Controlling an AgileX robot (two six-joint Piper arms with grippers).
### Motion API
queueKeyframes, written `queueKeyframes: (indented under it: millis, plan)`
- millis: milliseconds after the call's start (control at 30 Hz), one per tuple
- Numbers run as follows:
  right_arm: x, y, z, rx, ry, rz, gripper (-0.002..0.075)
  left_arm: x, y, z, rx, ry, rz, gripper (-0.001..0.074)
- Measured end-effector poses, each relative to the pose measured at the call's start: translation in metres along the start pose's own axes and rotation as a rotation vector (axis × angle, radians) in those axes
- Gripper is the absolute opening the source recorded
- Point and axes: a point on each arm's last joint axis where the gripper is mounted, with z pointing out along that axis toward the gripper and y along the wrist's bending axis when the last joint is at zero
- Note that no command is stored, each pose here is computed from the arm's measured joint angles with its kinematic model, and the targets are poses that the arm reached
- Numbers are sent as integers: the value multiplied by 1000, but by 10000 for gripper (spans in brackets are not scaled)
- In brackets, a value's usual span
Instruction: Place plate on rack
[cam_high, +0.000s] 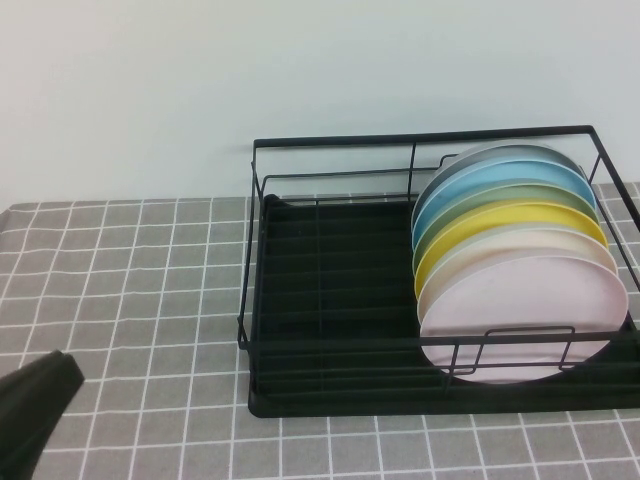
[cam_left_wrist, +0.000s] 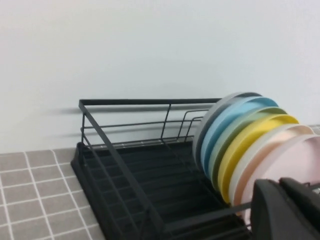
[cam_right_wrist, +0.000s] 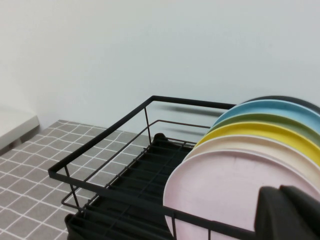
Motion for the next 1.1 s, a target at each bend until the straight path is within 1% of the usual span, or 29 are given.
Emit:
queueKeyframes:
  millis: [100,167,300,400,500,600,667,767,933,1100]
  plan:
    - [0,0,0,0,0,0,-3,1,-1,0,7,12,16,0]
    - [0,0,0,0,0,0,-3,-2,2,0,-19,-19,62,0]
    - [0,0,0,0,0,0,-3,-5,3,-1,-42,-52,76,0]
    - [0,0,0,0,0,0,-3,-6,7,-5,-85,-99,103,0]
    - [0,0,0,0,0,0,-3,-3,16,-11,-185,-164,147,0]
    - [0,0,0,0,0,0,-3,5,25,-18,-284,-202,186,0]
    - [0,0,0,0,0,0,-3,13,29,-24,-340,-210,244,0]
    - [0,0,0,0,0,0,-3,24,32,-30,-398,-202,334,0]
    - [0,0,0,0,0,0,-3,46,42,-32,-439,-194,220,0]
    - [0,0,0,0,0,0,-3,71,52,-33,-478,-163,199,0]
